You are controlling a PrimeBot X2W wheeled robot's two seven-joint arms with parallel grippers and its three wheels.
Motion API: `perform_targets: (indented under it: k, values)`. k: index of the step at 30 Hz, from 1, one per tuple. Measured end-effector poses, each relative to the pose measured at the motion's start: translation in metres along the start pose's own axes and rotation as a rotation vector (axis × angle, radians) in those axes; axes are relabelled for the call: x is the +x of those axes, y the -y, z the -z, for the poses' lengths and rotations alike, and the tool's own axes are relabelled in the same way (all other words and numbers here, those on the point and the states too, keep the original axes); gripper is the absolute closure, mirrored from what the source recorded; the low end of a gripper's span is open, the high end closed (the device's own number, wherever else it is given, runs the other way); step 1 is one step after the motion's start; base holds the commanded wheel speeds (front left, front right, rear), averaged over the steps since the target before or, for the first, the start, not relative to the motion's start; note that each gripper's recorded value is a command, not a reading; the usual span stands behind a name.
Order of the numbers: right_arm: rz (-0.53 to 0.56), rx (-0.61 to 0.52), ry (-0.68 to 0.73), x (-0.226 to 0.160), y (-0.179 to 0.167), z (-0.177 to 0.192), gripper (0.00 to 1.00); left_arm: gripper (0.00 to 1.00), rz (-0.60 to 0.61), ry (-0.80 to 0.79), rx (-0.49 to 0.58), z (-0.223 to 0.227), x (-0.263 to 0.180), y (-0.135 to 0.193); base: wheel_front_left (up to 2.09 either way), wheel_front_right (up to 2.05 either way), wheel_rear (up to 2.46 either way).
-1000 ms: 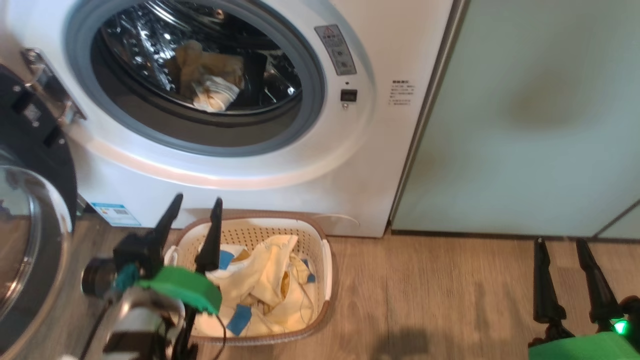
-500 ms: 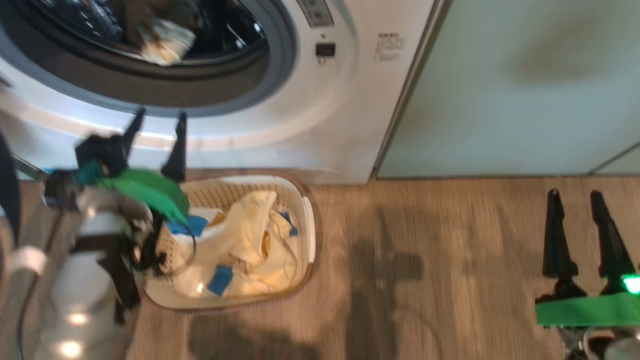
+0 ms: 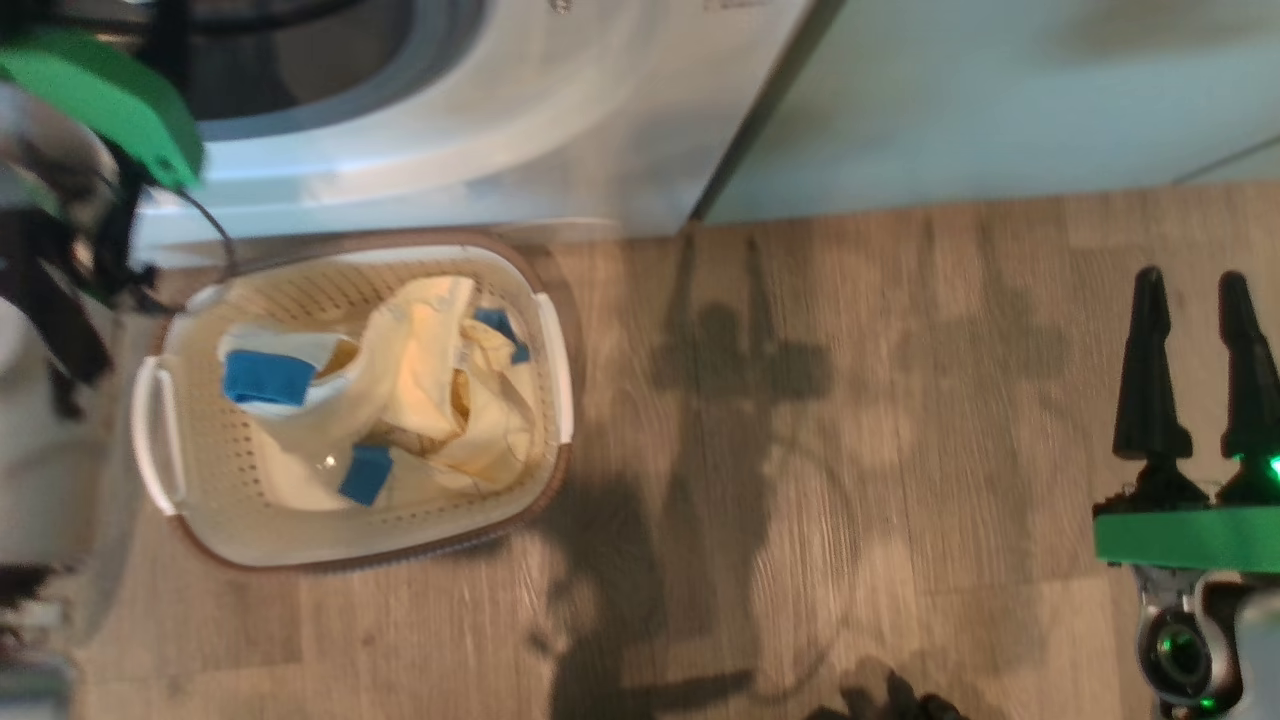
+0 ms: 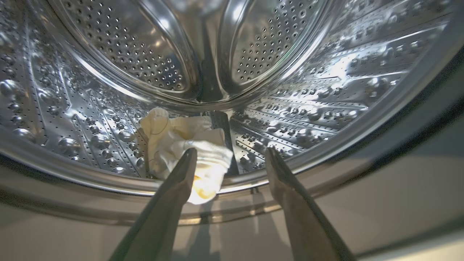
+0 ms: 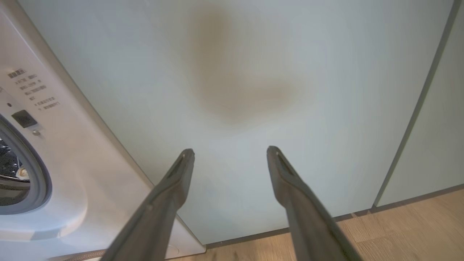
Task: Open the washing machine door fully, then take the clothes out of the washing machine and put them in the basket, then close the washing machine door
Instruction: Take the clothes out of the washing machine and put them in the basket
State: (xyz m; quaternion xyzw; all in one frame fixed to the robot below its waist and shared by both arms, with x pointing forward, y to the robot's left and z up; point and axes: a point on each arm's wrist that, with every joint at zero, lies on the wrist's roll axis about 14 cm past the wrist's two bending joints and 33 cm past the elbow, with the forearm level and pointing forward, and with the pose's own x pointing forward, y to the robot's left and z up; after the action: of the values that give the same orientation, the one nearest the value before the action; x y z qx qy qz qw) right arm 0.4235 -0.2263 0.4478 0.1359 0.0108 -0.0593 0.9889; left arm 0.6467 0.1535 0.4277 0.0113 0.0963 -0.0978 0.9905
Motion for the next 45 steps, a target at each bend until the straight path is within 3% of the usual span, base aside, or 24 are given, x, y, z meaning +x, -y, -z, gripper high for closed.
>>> perform_targets:
  k: [13,27,28,29,30,31,32,39,45]
  values:
    - [0.062,0.019,-0.034,0.006,0.02,0.014,0.0,0.0,0.038,-0.178,0.055,0.017,0.06,-0.005,0.0,0.0,0.0]
    - [0.115,0.021,-0.048,0.0,0.036,0.016,0.0,0.0,0.024,-0.46,0.155,0.061,0.075,-0.016,0.0,0.0,0.0]
    - [0.116,0.021,-0.049,0.0,0.037,0.016,0.0,0.04,0.021,-0.482,0.163,0.064,0.075,-0.017,0.0,0.0,0.0]
    - [0.117,0.02,-0.049,0.0,0.037,0.017,0.0,0.35,0.019,-0.505,0.17,0.066,0.074,-0.017,0.0,0.0,0.0]
    - [0.117,0.021,-0.05,0.0,0.037,0.017,0.0,0.57,0.014,-0.528,0.183,0.069,0.073,-0.018,0.0,0.0,0.0]
    - [0.119,0.025,-0.05,0.0,0.037,0.017,0.0,0.88,0.012,-0.543,0.184,0.072,0.072,-0.018,0.0,0.0,0.0]
    - [0.12,0.028,-0.051,0.0,0.038,0.018,0.0,1.0,0.012,-0.549,0.185,0.073,0.071,-0.018,0.0,0.0,0.0]
    - [0.123,0.035,-0.055,0.002,0.038,0.02,0.0,1.0,0.002,-0.548,0.203,0.069,0.073,-0.015,0.0,0.0,0.0]
    - [0.109,0.036,-0.037,0.009,0.036,0.017,0.0,1.0,-0.016,-0.369,0.2,0.038,0.081,-0.015,0.0,0.0,0.0]
